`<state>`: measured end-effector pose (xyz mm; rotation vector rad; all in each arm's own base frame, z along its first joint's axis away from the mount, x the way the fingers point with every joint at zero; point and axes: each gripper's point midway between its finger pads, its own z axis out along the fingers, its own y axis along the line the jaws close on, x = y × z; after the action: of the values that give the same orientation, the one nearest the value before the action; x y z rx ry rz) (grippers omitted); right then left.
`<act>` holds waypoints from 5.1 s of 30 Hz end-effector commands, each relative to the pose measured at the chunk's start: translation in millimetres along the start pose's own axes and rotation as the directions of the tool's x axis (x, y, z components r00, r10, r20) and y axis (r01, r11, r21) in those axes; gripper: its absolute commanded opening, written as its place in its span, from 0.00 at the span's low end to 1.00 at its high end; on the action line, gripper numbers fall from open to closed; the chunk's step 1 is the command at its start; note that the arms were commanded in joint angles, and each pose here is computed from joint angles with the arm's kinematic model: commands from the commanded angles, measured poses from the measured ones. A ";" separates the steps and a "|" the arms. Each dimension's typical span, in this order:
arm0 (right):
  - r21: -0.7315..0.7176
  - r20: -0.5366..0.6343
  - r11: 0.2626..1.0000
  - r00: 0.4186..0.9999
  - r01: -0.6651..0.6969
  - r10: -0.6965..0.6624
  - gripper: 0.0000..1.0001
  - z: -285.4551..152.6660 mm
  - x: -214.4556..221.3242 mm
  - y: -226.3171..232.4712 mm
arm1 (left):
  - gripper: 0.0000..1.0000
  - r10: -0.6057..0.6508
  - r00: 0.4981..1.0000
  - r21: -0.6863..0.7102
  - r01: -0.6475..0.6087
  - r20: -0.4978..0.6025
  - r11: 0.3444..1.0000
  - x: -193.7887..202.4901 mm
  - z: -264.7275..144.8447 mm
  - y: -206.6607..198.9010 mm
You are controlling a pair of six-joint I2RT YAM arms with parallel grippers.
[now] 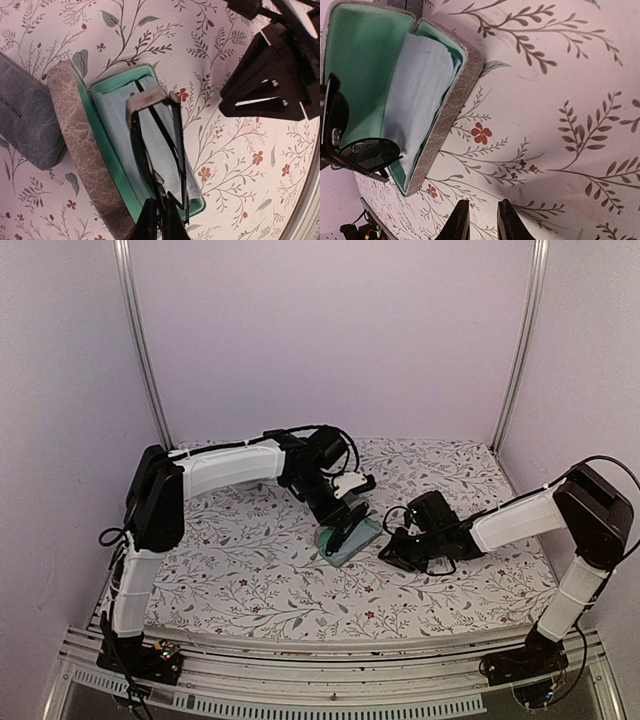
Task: Organize the sunglasses
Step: Place the sunglasses in the sunglasses case, then adjust the sunglasses case at the center of the board, then adjust the sunglasses in the sunglasses case.
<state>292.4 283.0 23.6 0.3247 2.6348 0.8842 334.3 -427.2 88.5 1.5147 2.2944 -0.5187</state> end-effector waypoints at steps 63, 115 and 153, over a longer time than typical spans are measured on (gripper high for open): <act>0.047 0.030 0.998 0.999 -0.036 0.035 0.10 20.8 -11.9 1.8 | 0.42 -0.664 0.732 -0.021 0.674 0.155 0.738 74.7 -9.7 123.5; -0.267 -0.069 0.959 0.994 -0.098 0.083 0.20 39.4 -26.6 71.6 | 0.22 -0.702 0.711 0.198 0.683 0.038 0.703 89.3 34.6 51.6; -0.271 -0.160 0.945 0.976 -0.185 0.145 0.28 39.1 -8.3 68.2 | 0.26 -0.693 0.718 0.187 0.674 0.063 0.715 81.9 24.1 53.4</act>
<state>328.3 361.4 45.0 0.4483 2.5574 1.4418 362.0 -354.9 16.6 0.5642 2.6964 -1.0046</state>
